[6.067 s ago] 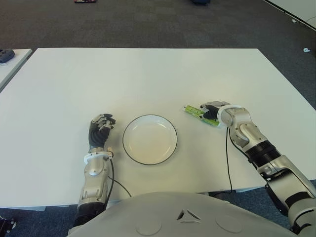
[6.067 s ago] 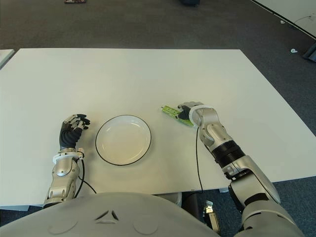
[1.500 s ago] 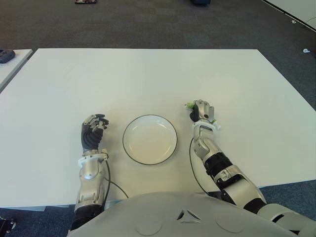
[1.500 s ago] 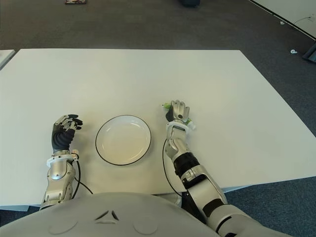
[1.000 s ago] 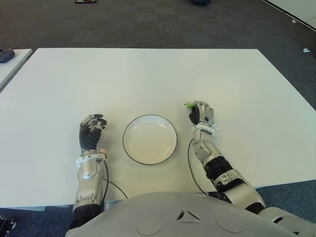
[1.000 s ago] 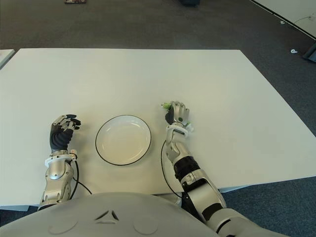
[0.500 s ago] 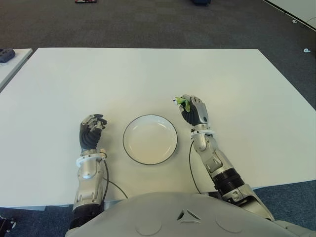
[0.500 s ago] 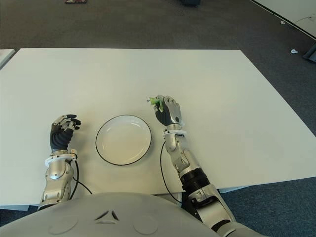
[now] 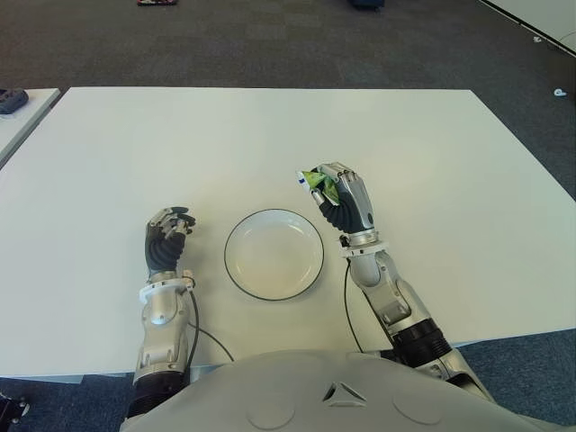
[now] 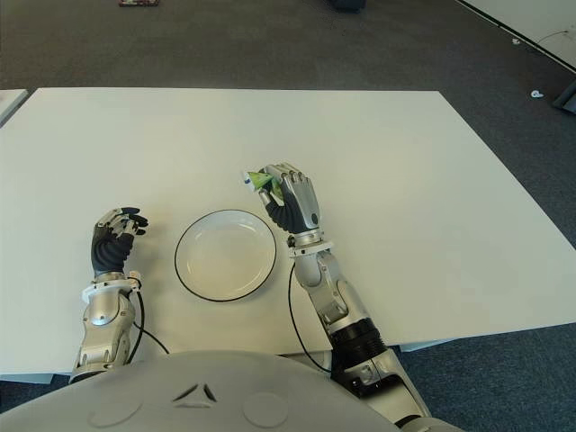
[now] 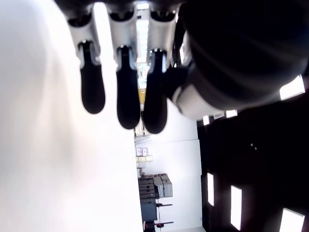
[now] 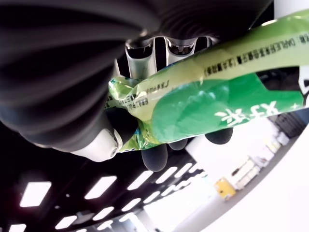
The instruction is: Put the toothpaste on the table into the plate.
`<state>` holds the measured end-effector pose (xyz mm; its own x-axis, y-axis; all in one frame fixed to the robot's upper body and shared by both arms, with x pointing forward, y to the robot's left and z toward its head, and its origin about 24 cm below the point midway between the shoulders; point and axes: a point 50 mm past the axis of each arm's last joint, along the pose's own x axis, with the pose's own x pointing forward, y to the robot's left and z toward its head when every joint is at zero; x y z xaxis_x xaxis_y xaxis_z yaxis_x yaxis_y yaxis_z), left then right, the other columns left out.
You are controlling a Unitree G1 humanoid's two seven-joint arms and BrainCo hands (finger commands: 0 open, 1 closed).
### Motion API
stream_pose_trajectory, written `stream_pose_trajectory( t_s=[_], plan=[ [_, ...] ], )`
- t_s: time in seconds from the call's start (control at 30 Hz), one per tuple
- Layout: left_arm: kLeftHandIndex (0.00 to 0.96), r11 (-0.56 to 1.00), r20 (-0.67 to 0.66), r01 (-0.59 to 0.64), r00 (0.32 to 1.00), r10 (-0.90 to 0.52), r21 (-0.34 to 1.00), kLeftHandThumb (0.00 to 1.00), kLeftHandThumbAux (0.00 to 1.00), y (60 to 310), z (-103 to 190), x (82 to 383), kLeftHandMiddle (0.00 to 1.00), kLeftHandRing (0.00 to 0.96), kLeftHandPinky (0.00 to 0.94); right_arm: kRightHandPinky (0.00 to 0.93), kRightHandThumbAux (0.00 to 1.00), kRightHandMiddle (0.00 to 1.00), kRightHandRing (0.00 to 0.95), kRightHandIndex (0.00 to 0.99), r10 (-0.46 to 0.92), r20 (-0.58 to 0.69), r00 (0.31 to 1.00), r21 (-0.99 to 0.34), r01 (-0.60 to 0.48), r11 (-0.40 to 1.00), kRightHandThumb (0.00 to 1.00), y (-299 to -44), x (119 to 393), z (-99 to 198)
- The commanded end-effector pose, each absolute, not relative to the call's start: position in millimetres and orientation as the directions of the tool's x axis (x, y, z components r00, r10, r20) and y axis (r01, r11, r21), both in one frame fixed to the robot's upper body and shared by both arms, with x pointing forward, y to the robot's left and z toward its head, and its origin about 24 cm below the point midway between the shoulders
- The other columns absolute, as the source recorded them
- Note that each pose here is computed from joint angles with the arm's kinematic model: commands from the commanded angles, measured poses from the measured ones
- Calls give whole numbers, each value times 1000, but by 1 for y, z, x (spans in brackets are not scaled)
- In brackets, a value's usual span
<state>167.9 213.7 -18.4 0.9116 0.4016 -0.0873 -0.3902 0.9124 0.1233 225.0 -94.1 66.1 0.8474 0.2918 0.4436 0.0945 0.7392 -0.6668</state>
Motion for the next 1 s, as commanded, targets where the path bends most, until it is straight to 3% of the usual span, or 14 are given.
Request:
stream_pose_trajectory(
  t_s=[0.03, 0.37, 0.57, 0.77, 1.0],
  plan=[
    [429, 914, -107, -386, 911, 399, 122, 705, 716, 210, -21, 169, 543, 520, 489, 889, 712, 861, 872, 441, 362, 507, 782, -671, 94, 736, 733, -88, 209, 81],
    [429, 914, -109, -389, 910, 401, 117, 705, 716, 209, -20, 170, 541, 514, 485, 883, 712, 863, 871, 441, 587, 454, 671, -690, -151, 707, 734, -74, 201, 89],
    [429, 915, -109, -386, 911, 398, 116, 705, 716, 209, -20, 170, 532, 508, 478, 875, 710, 862, 865, 441, 717, 371, 590, -715, -311, 626, 735, -61, 200, 74],
    [429, 914, -108, -387, 910, 400, 118, 705, 716, 208, -20, 170, 531, 509, 483, 878, 709, 864, 865, 441, 827, 250, 503, -756, -432, 491, 736, -56, 191, 62],
    [429, 914, -107, -388, 910, 400, 119, 705, 716, 209, -21, 169, 540, 518, 487, 891, 710, 873, 876, 441, 903, 71, 423, -817, -495, 296, 734, -48, 180, 40]
  ],
)
